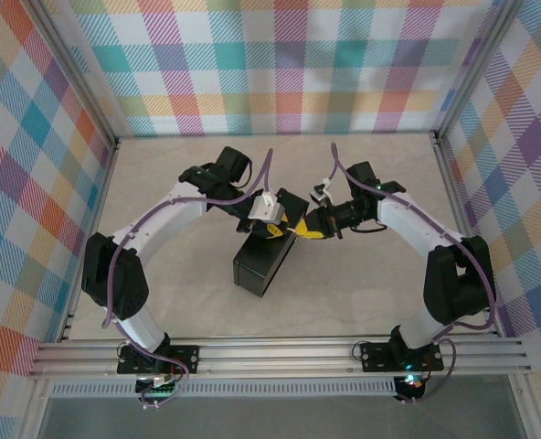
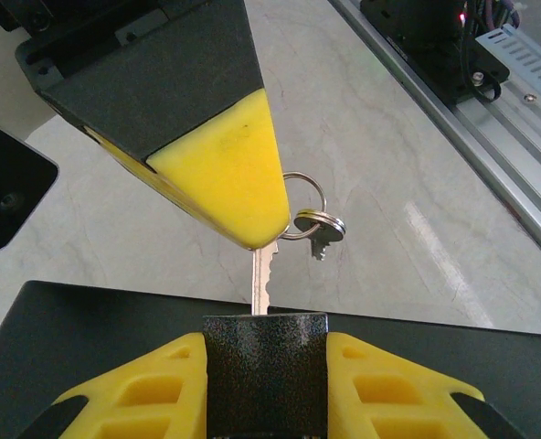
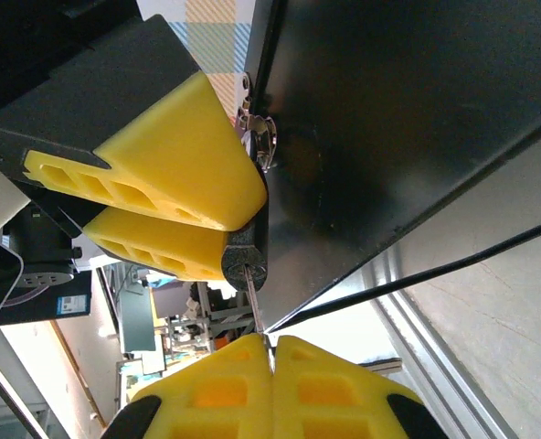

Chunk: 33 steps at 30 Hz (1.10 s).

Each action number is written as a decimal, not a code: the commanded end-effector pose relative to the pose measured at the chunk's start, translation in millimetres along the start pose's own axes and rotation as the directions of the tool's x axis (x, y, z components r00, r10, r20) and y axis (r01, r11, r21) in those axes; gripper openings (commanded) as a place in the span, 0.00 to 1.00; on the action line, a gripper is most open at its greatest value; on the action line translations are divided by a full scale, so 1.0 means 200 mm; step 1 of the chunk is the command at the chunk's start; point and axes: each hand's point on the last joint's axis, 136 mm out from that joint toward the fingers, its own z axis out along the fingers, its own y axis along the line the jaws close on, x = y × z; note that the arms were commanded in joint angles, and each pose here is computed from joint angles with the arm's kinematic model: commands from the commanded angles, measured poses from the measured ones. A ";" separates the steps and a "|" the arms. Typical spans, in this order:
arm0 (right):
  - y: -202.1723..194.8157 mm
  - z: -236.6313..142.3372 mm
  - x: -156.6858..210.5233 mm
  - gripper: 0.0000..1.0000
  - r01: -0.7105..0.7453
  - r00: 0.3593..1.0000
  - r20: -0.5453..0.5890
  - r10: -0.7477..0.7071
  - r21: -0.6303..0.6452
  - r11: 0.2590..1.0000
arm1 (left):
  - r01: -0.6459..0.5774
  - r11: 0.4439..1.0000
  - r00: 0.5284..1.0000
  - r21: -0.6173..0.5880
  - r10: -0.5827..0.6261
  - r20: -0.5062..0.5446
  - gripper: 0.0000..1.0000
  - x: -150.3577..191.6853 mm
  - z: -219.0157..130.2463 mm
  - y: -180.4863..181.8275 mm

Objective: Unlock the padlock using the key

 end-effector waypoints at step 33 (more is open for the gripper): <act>0.18 0.19 -0.14 0.04 0.046 0.998 -0.027 -0.048 -0.082 0.996 | -0.088 0.996 0.982 0.016 0.084 0.167 0.16 -0.21 0.02 0.03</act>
